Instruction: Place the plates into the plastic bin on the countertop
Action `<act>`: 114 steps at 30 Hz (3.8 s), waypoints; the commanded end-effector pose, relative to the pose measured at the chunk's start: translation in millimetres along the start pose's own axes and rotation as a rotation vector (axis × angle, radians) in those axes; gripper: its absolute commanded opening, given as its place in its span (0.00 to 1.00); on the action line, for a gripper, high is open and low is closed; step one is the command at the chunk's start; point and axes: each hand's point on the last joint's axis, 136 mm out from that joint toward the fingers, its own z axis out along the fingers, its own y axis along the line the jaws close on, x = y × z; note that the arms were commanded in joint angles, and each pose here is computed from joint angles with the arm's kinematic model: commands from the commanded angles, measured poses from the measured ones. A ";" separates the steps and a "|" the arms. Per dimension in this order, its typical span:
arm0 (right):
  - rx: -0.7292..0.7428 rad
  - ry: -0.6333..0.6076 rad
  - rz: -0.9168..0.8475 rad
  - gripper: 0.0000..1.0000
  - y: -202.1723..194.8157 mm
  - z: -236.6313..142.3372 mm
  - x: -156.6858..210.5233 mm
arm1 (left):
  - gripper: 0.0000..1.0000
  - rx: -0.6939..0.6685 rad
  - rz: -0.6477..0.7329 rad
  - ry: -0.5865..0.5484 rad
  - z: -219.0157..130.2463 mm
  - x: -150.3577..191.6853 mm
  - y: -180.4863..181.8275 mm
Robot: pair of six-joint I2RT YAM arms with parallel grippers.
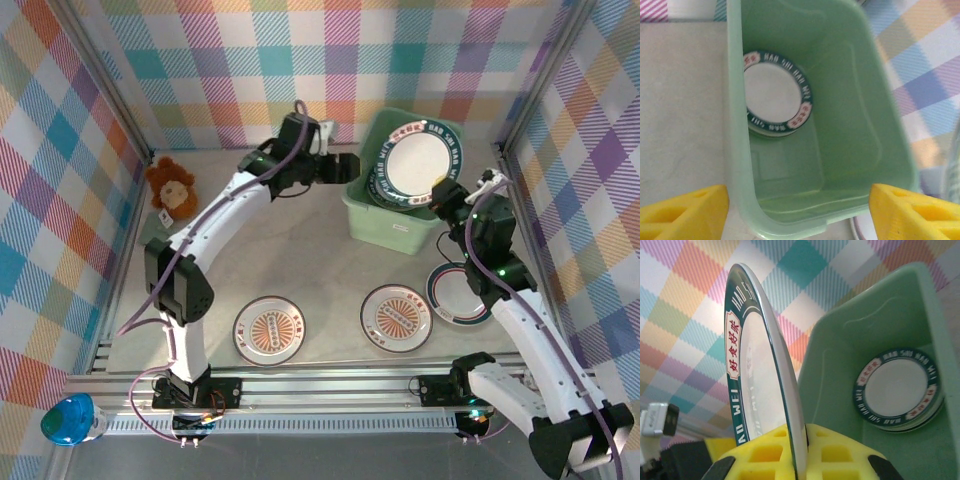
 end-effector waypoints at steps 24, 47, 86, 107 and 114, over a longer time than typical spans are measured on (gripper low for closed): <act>0.062 -0.035 0.023 0.00 -23.7 -33.0 -25.9 | 0.55 -0.308 0.123 0.077 72.8 26.4 31.8; 0.077 0.002 0.039 0.00 -29.2 -34.9 -17.0 | 0.19 -0.378 -0.020 0.033 51.6 36.3 49.2; -0.038 0.220 0.163 0.00 1.8 -5.0 13.9 | 0.27 -0.499 -0.304 0.042 -81.0 128.1 80.5; 0.024 0.315 0.244 0.00 36.8 12.4 40.6 | 0.69 -0.388 -0.226 0.002 -98.4 84.8 90.1; 0.078 0.348 0.265 0.00 57.8 31.3 55.3 | 0.70 -0.316 -0.251 -0.038 -104.5 54.9 105.0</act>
